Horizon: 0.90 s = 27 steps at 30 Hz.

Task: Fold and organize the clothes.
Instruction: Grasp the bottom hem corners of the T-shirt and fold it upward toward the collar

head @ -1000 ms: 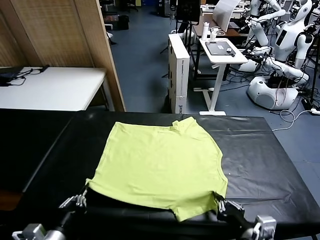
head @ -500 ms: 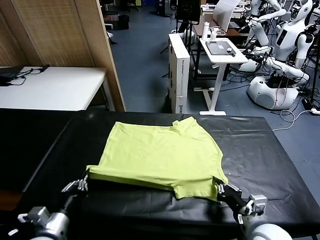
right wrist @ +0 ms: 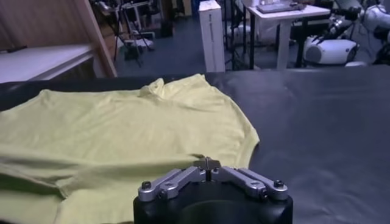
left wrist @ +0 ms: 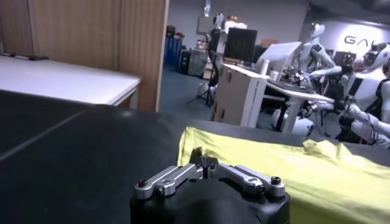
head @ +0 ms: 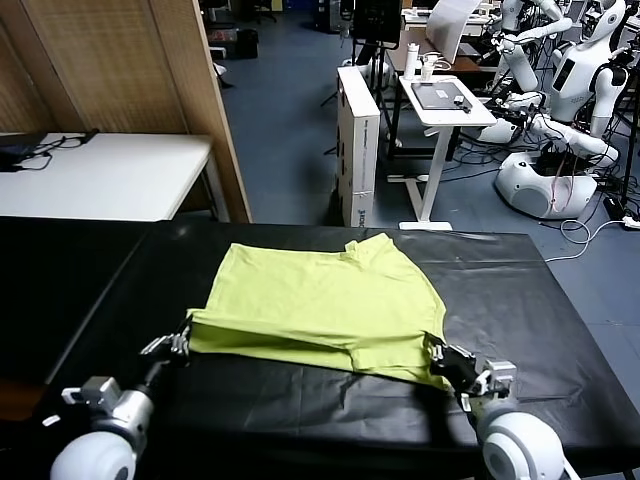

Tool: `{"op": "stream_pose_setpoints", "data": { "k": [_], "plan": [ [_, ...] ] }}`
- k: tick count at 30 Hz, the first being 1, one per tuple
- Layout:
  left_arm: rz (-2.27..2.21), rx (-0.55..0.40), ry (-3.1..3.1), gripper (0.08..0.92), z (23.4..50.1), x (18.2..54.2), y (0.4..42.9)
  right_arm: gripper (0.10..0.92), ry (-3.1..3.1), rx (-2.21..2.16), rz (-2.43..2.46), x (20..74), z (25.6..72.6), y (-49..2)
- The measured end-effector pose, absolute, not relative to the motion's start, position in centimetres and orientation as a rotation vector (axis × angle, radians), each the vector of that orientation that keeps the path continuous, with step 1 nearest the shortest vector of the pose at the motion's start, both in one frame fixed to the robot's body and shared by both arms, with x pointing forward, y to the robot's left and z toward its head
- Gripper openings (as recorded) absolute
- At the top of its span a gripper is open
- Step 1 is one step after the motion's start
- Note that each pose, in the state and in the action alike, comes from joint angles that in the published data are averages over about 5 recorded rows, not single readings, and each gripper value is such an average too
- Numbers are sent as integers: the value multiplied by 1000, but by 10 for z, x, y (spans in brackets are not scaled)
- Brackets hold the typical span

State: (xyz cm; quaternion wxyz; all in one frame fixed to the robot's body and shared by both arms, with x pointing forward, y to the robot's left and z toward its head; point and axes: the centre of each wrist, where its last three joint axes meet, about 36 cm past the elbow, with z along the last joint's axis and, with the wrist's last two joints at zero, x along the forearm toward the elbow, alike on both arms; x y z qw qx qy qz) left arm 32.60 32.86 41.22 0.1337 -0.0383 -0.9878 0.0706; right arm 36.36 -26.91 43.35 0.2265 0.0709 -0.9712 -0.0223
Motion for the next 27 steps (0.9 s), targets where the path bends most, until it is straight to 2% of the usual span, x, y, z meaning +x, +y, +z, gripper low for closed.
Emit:
{"op": "stream_pose_setpoints", "data": {
  "k": [19, 22, 27],
  "plan": [
    [169, -82, -2816, 147, 383, 359, 340, 146, -2666, 229, -47, 380, 426, -270],
    [160, -80, -2808, 147, 382, 360, 341, 234, -2668, 253, -47, 379, 428, -272],
    [149, -66, -2810, 150, 383, 360, 343, 539, -2680, 286, -28, 375, 434, -278]
  ]
}}
